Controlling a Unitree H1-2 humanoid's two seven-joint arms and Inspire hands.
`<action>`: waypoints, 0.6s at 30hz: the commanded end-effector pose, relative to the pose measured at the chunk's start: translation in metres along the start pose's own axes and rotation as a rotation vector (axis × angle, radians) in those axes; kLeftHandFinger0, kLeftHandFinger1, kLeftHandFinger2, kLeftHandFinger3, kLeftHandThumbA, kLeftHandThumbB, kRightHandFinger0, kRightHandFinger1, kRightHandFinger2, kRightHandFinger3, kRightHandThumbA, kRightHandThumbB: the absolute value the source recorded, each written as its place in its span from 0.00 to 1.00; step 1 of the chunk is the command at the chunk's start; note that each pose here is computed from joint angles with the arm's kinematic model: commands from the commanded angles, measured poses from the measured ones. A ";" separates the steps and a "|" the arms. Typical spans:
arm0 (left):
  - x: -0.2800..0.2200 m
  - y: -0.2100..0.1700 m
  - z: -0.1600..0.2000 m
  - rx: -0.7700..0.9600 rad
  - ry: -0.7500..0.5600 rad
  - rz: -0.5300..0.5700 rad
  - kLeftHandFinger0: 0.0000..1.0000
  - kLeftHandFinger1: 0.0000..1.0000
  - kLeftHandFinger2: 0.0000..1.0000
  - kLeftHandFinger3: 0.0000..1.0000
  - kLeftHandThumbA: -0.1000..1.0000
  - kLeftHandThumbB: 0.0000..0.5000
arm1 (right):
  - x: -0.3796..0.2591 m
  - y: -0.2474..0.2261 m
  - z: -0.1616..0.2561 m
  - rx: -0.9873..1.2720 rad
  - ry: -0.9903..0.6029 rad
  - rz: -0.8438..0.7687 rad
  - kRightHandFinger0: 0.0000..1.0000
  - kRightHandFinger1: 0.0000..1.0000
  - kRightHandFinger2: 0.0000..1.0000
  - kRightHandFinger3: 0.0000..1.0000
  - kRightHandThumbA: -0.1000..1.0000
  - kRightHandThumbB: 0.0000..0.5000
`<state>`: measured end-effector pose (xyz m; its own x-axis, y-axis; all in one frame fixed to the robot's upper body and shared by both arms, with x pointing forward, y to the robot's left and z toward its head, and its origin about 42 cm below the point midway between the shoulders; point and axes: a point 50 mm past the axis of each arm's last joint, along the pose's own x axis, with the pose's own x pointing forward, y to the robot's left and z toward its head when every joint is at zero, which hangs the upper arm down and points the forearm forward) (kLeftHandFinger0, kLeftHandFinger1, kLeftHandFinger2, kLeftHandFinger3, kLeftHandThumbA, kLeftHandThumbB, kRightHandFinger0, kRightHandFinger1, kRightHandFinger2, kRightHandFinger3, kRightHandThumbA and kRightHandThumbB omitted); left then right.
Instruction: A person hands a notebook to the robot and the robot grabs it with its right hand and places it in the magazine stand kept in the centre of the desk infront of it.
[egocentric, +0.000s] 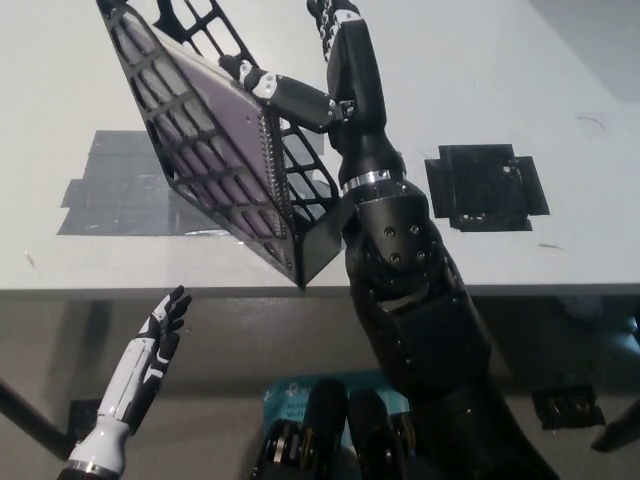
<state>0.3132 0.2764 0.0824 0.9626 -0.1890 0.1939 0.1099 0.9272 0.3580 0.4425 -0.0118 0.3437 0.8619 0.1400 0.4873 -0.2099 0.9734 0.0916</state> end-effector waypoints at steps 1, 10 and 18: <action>0.014 0.009 0.013 0.025 -0.064 0.003 1.00 1.00 1.00 1.00 1.00 1.00 | 0.017 0.000 0.062 0.034 -0.208 0.011 1.00 1.00 1.00 1.00 0.96 0.71; 0.019 0.010 0.016 0.048 -0.077 -0.001 1.00 1.00 1.00 1.00 1.00 1.00 | -0.009 -0.054 0.139 0.038 -0.453 -0.043 1.00 1.00 1.00 1.00 0.98 0.62; 0.013 0.004 0.012 0.036 -0.056 -0.020 1.00 1.00 1.00 1.00 1.00 1.00 | -0.088 -0.112 0.167 -0.080 -0.563 -0.005 1.00 1.00 1.00 1.00 0.92 0.64</action>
<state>0.3206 0.2744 0.0883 0.9583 -0.1951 0.2086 0.1088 0.9246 0.3650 0.3716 -0.1201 0.4283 0.5957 -0.0299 0.8026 -0.1264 0.9834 0.1305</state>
